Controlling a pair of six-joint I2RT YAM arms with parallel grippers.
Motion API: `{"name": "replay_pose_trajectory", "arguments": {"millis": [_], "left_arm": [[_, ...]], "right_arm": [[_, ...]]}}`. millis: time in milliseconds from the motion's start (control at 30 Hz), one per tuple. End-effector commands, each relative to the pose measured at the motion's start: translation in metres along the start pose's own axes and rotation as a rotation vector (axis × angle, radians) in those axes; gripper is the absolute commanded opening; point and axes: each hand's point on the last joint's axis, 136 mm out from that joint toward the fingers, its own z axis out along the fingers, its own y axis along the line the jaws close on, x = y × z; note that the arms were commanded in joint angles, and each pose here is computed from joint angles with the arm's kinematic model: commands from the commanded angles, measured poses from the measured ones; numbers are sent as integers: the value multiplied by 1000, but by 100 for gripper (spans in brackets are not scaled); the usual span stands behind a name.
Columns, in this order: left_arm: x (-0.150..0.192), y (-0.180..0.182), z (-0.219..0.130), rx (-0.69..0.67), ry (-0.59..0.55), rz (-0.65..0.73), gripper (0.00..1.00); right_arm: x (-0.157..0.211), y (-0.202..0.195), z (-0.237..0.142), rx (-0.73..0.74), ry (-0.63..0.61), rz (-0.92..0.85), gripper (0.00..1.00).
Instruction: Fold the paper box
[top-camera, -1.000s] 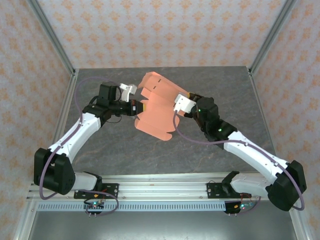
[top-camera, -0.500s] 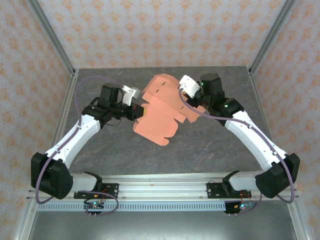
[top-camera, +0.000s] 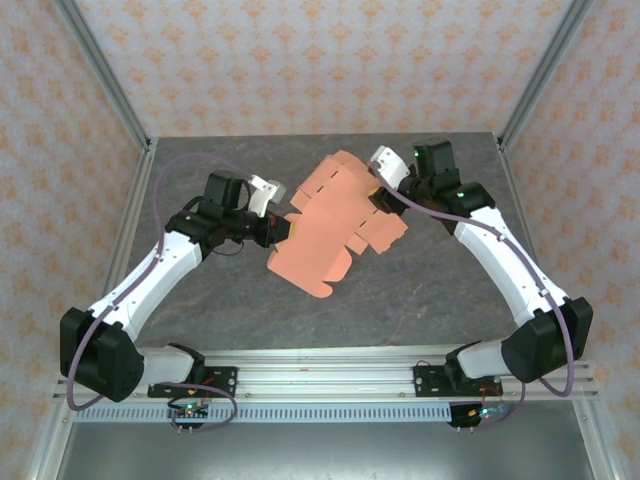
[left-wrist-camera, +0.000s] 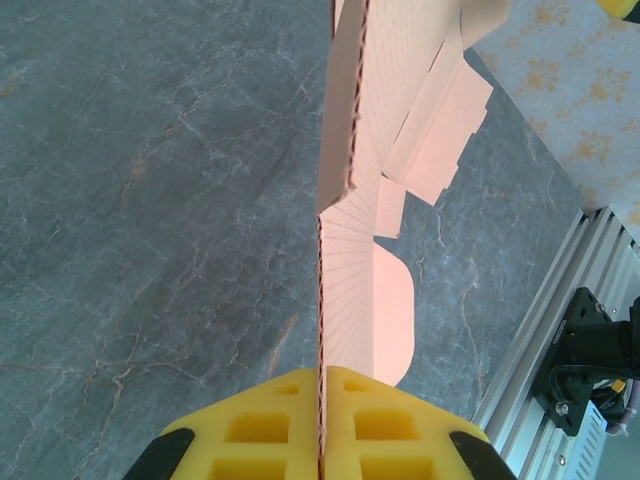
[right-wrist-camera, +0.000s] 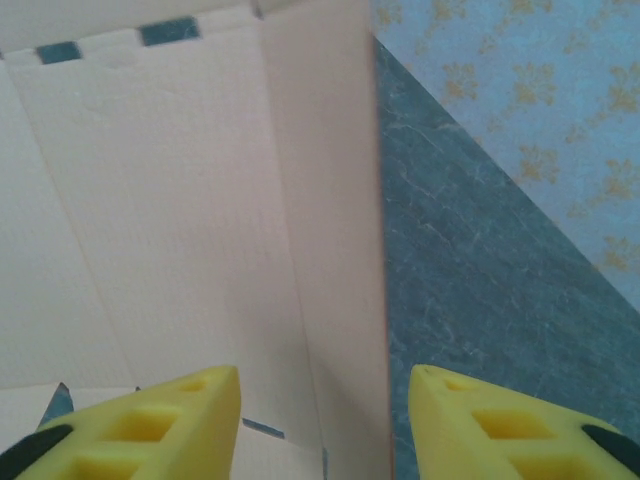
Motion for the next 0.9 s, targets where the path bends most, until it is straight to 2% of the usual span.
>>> {"name": "replay_pose_trajectory", "arguments": {"millis": [0, 67, 167, 467, 600, 867], "left_arm": [[-12, -11, -12, -2, -40, 57, 0], [-12, -11, -12, -1, -42, 58, 0], [-13, -12, -13, 0, -43, 61, 0], [-13, -15, -14, 8, -46, 68, 0], [-13, -15, -15, 6, -45, 66, 0], [-12, -15, -15, 3, -44, 67, 0]], "right_arm": [[-20, -3, -16, -55, -77, 62, 57], [-20, -7, -18, -88, -83, 89, 63], [-17, -9, -16, -157, -69, 122, 81], [-14, 0, 8, -333, -57, 125, 81], [-18, 5, 13, -418, -64, 129, 73], [-20, 6, 16, -449, -59, 126, 44]]}}
